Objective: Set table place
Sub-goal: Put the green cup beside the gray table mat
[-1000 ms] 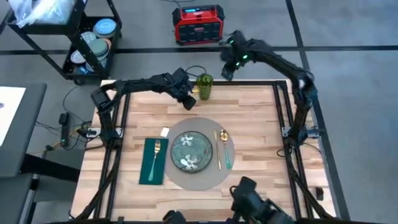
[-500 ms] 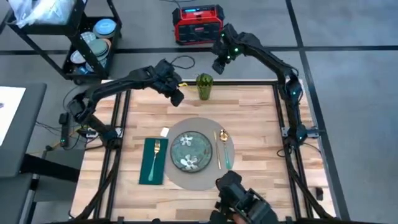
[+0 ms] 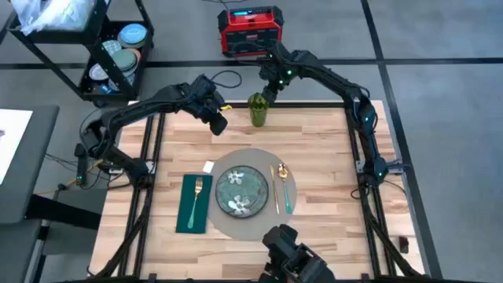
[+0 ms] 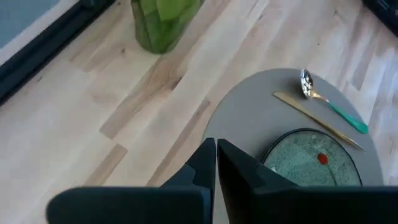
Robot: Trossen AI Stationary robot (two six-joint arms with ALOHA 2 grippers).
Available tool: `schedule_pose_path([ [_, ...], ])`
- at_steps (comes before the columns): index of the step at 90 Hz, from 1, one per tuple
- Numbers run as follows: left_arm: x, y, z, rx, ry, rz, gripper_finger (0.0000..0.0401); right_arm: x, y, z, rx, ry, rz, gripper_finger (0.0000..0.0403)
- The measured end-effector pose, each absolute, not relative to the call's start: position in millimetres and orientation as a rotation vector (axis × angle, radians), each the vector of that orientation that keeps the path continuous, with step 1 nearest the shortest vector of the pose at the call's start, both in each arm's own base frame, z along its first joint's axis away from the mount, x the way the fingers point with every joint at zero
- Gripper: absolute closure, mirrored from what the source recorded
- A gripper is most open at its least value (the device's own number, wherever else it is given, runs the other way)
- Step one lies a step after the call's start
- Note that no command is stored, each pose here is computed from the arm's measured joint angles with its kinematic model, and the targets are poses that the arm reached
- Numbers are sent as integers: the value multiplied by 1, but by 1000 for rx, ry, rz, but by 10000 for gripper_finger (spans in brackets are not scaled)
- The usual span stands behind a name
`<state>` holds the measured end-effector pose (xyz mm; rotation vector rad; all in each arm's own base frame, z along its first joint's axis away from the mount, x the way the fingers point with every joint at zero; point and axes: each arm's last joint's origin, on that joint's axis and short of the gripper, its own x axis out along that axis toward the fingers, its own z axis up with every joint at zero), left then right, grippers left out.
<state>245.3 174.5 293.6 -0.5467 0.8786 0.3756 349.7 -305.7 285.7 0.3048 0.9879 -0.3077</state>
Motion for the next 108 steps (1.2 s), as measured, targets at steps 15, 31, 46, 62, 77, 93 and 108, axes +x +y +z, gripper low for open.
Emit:
schedule_pose_path([
  [15, 244, 174, 293, -532, 894, 365, 401, 352, -302, 270, 316, 1021, -298, 234],
  [31, 244, 174, 293, -531, 897, 363, 401, 356, -295, 264, 307, 1062, -329, 312],
  [46, 244, 173, 293, -537, 899, 365, 401, 362, -287, 266, 286, 1069, -317, 393],
  [62, 242, 172, 291, -557, 927, 367, 401, 360, -270, 264, 307, 1194, -293, 401],
  [77, 242, 169, 290, -571, 945, 365, 401, 345, -253, 268, 312, 1386, -285, 402],
  [93, 247, 162, 290, -572, 952, 346, 401, 332, -244, 282, 284, 1466, -323, 403],
  [108, 253, 150, 290, -562, 970, 310, 401, 326, -234, 289, 323, 1513, -312, 403],
])
